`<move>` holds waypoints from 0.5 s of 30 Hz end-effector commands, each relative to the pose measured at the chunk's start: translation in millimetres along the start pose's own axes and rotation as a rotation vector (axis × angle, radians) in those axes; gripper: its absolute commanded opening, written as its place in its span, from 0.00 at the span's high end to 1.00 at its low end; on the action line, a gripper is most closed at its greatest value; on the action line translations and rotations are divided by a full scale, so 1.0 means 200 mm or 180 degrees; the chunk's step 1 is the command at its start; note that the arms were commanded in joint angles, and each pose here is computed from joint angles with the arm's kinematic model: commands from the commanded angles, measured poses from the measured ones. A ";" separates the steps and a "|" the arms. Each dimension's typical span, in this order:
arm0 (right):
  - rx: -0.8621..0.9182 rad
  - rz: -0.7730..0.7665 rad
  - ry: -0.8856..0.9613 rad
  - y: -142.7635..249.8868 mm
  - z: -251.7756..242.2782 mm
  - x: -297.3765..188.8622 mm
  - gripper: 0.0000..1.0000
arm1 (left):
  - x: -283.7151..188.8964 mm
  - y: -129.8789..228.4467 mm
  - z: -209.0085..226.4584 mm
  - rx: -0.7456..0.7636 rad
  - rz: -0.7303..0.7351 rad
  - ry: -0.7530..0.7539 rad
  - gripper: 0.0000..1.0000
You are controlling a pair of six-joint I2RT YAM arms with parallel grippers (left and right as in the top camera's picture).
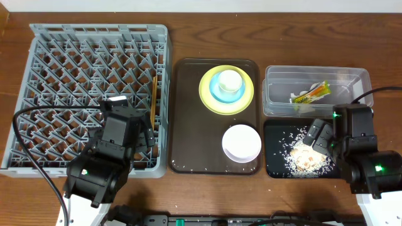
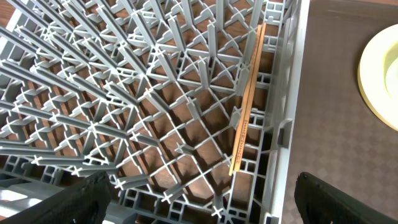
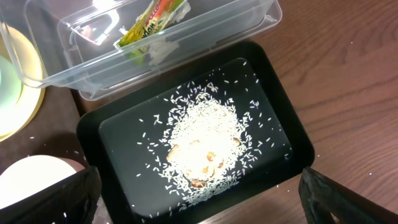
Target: Sort waste into correct bins and load items into the dishwasher
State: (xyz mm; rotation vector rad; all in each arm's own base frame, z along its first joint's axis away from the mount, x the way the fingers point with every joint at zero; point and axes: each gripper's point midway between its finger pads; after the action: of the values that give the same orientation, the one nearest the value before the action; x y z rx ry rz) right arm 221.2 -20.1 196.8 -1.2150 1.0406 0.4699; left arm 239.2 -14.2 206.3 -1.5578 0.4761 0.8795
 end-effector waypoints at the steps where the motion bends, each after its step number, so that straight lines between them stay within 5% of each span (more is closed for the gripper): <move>1: 0.0016 -0.0054 0.0019 -0.03 -0.01 -0.02 0.01 | -0.01 -0.01 0.01 -0.0008 -0.0032 -0.0044 0.05; 7: 0.0103 -0.0272 -0.0292 -0.12 0.08 -0.03 0.01 | -0.01 -0.01 0.01 -0.0007 -0.0031 -0.0045 0.05; 13: -0.0024 0.0181 -0.1084 0.01 0.29 -0.07 0.01 | -0.01 -0.11 0.00 -0.0109 -0.0287 -0.0037 0.05; 15: -0.0335 0.0299 -0.1412 0.06 0.38 -0.10 0.17 | -0.03 -0.13 0.00 -0.0136 -0.0340 -0.0007 0.05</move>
State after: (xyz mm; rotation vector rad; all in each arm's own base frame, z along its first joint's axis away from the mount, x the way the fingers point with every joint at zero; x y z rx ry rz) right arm 236.8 19.6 201.3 -1.1221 0.8544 0.6178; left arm 252.7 -16.1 217.7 -1.6002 0.4208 0.8238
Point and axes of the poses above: each gripper's point midway between its finger pads, its own x axis out along the fingers, its own z axis along the line the jaws close on, y = z × x, and after that the axes turned 4 degrees about -x, right-handed
